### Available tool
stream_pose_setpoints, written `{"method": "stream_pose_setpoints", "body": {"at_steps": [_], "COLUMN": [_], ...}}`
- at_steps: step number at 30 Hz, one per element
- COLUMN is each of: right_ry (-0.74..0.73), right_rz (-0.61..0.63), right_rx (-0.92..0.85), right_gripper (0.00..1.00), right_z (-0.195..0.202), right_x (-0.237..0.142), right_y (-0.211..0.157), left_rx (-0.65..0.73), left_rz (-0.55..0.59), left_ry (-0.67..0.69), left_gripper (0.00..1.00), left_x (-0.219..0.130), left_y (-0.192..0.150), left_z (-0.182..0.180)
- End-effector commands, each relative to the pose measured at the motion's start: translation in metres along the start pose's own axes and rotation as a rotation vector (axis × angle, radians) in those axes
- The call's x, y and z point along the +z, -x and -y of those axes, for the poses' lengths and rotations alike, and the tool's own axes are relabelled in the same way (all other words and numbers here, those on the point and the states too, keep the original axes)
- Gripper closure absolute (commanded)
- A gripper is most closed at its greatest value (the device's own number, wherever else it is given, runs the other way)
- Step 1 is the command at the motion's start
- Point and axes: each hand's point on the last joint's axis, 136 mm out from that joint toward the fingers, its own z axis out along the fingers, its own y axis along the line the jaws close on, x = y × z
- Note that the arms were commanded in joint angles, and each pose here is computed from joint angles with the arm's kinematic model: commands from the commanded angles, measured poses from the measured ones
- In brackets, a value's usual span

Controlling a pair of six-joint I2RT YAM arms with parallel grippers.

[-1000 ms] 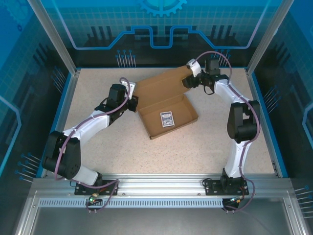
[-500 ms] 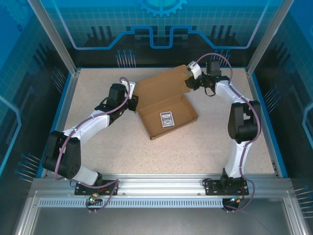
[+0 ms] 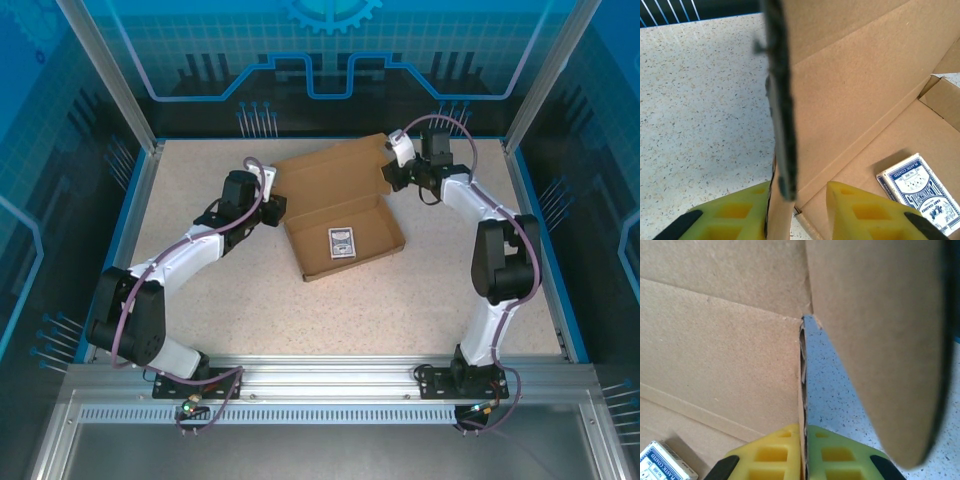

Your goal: Fold the paper box

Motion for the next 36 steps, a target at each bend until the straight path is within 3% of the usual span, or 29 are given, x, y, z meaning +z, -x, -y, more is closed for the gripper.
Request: {"method": "stream_pose_setpoints", "body": {"at_steps": [1,6,14,26,36], "right_ry": [-0.025,-0.051,-0.187,-0.415,-0.377], "right_rz": [0.022,0.017,0.014,0.045,0.154], "right_rx": [-0.006,0.005,0.110,0.197,0.201], "right_gripper": [0.91,0.91,0.92,0.97,0.97], "right_z": [-0.004,-0.001,0.000,-0.015,-0.018], "right_x": [-0.008,-0.010,-0.018,-0.019,0.001], "right_y": [0.009,0.008,0.006,0.010,0.034], "left_rx": [-0.029,-0.047,-0.143,-0.240,-0.252], "left_rz": [0.005,-0.007,0.011,0.101,0.189], "left_ry": [0.012,0.005,0.034,0.093,0.167], "left_gripper": [0.70,0.88,1.00,1.00,1.00], "left_x": [0.003,0.008,0.011,0.015,0.024], "left_y": [0.004,0.008,0.017,0.052,0.069], "left_z": [-0.006,-0.005,-0.009,-0.002,-0.007]}}
